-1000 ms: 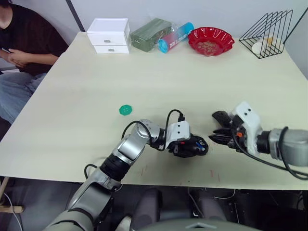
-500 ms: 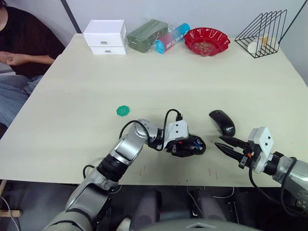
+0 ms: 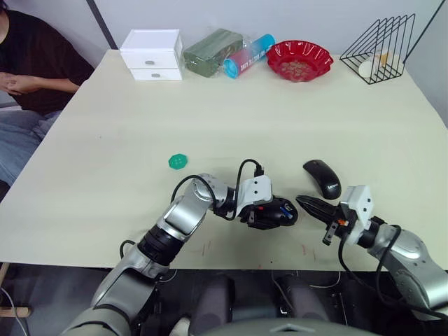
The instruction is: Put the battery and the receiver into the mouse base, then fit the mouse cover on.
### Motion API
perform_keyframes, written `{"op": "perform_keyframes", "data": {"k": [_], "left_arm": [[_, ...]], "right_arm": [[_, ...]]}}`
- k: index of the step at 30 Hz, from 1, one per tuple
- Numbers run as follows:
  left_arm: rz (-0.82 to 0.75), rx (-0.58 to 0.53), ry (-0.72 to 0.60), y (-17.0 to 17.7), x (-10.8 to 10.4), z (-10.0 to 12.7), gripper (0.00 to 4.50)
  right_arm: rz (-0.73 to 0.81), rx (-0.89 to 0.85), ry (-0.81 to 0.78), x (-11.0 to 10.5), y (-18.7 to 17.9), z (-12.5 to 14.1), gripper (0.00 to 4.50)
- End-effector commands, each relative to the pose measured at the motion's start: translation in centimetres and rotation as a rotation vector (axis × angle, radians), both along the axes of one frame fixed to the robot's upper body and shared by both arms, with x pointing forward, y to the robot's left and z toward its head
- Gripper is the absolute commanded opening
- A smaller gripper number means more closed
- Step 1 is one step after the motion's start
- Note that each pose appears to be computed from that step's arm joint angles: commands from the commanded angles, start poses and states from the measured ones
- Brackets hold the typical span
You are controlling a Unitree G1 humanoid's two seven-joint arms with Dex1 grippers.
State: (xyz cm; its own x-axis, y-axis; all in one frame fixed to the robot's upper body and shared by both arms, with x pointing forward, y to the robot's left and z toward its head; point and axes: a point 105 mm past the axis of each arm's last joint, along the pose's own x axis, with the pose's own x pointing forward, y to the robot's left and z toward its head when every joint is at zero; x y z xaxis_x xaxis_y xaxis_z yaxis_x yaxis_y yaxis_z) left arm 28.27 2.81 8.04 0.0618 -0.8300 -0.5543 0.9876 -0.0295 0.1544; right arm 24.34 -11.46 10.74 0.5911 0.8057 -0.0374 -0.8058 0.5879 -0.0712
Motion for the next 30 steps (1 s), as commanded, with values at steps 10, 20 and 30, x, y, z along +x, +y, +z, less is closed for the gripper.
{"op": "perform_keyframes", "data": {"k": [10,20,30], "left_arm": [[0.005,0.05,0.053,0.6,-0.7,-1.7,2.96],[0.002,0.051,0.051,0.6,-0.7,-1.8,2.96],[0.001,0.051,0.05,0.5,-0.6,-1.7,2.96]], "right_arm": [[0.01,-0.01,-0.01,0.3,0.9,-0.9,0.08],[-0.004,-0.021,0.013,0.7,0.8,-1.6,0.08],[0.006,-0.031,0.08,0.5,0.8,-2.9,0.08]]}}
